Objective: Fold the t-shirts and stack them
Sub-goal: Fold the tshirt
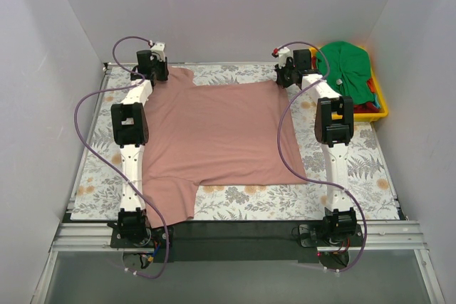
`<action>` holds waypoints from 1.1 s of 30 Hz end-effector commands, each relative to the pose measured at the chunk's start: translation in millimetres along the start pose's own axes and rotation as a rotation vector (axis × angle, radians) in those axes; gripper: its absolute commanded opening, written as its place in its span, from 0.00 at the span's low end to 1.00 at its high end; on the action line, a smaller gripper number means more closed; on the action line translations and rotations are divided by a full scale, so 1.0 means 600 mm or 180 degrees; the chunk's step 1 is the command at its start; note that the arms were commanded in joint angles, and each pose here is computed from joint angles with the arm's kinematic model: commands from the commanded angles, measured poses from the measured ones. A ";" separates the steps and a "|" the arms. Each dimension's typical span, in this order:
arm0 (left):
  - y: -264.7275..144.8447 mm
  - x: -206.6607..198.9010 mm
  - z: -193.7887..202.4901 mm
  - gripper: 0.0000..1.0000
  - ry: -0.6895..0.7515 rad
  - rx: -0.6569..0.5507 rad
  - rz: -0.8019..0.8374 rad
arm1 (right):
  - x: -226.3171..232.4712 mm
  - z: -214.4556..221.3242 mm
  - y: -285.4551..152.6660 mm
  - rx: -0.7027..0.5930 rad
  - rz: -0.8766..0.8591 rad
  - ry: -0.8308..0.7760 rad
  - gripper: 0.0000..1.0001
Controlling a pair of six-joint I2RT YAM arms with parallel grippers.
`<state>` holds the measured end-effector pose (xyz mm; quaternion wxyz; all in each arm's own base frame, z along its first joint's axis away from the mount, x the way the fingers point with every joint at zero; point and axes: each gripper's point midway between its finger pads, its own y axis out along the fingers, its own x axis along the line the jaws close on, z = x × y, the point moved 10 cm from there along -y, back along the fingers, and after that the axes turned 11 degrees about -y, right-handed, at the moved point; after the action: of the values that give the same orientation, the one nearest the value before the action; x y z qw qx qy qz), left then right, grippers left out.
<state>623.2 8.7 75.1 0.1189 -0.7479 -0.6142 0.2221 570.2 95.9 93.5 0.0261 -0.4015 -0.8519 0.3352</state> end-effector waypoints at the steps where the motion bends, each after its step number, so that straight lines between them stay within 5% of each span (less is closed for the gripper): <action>1: -0.020 -0.006 -0.057 0.15 0.0108 -0.0283 0.0012 | -0.016 -0.037 -0.026 -0.0198 0.0080 -0.0129 0.01; 4: -0.038 -0.005 -0.080 0.00 0.0175 -0.0349 -0.0019 | -0.025 -0.054 -0.043 -0.0246 0.0162 -0.0164 0.01; 21: -0.144 0.016 -0.161 0.00 0.0243 -0.0922 0.0522 | -0.033 -0.081 -0.106 -0.0409 0.0120 -0.0211 0.01; 33: -0.250 -0.009 -0.161 0.00 0.0440 -0.0859 0.0840 | -0.026 -0.090 -0.158 -0.0489 0.0034 -0.0211 0.01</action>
<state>557.8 43.6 171.2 0.0447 -0.8252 -0.5396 0.1610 539.7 78.0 151.7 0.0078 -0.3883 -0.8675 0.3108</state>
